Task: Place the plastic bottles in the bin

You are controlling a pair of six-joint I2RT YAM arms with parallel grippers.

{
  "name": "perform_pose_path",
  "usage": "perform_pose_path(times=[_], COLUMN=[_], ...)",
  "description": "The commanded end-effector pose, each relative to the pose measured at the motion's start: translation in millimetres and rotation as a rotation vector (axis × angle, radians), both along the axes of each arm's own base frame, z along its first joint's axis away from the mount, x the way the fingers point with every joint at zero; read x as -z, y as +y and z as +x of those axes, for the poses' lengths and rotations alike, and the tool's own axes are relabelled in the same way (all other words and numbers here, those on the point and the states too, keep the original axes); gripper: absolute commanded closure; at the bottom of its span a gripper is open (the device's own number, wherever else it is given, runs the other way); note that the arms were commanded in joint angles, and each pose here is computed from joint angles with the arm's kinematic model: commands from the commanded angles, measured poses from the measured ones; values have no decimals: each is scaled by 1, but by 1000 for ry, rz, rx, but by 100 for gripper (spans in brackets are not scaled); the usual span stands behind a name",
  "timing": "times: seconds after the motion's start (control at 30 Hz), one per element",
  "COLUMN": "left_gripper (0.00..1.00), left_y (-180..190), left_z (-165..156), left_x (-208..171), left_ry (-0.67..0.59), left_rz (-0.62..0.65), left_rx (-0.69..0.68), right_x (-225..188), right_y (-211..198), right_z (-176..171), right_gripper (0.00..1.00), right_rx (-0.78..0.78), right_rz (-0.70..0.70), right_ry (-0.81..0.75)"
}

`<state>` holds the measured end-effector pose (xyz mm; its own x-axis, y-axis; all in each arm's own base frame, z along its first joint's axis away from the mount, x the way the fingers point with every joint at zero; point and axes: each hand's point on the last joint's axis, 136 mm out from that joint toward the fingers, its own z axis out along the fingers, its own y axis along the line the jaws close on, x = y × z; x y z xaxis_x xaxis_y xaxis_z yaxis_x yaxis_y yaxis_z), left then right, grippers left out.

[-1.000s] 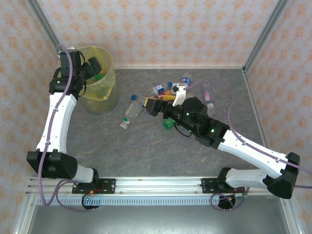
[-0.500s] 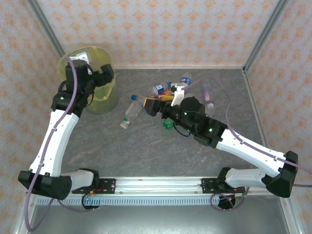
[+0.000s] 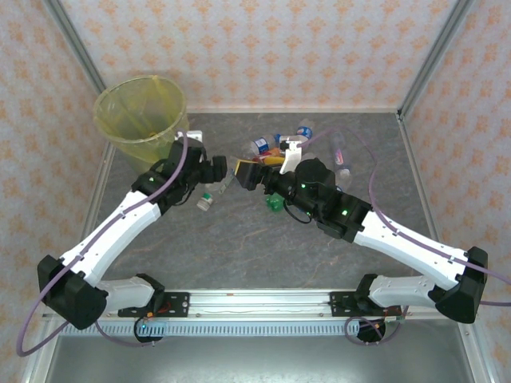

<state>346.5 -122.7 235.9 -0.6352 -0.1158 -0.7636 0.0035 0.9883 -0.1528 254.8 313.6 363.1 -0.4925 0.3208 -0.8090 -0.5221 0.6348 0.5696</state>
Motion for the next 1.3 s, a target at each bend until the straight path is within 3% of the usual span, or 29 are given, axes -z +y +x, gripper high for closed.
perform_pose_path(times=[0.0, 0.23, 0.53, 0.97, 1.27], left_gripper=[9, 8, 9, 12, 20], left_y=[-1, 2, 3, 16, -3], left_z=[-3, -17, -20, -11, -11], left_x=[26, 90, 139, 179, 190], left_ry=[33, 147, 227, 298, 340], left_rz=[34, 113, 166, 240, 166], left_rx=[8, 60, 87, 77, 140], right_x=[-10, -8, -13, -27, -18], right_y=[1, 2, 1, 3, -1], right_z=[1, 3, 4, 3, 2], right_gripper=[0, 0, 0, 0, 0], right_rx=[10, 18, 27, 11, 20], right_rz=[18, 18, 51, 48, 43], right_ry=[-11, 2, -8, -35, -16])
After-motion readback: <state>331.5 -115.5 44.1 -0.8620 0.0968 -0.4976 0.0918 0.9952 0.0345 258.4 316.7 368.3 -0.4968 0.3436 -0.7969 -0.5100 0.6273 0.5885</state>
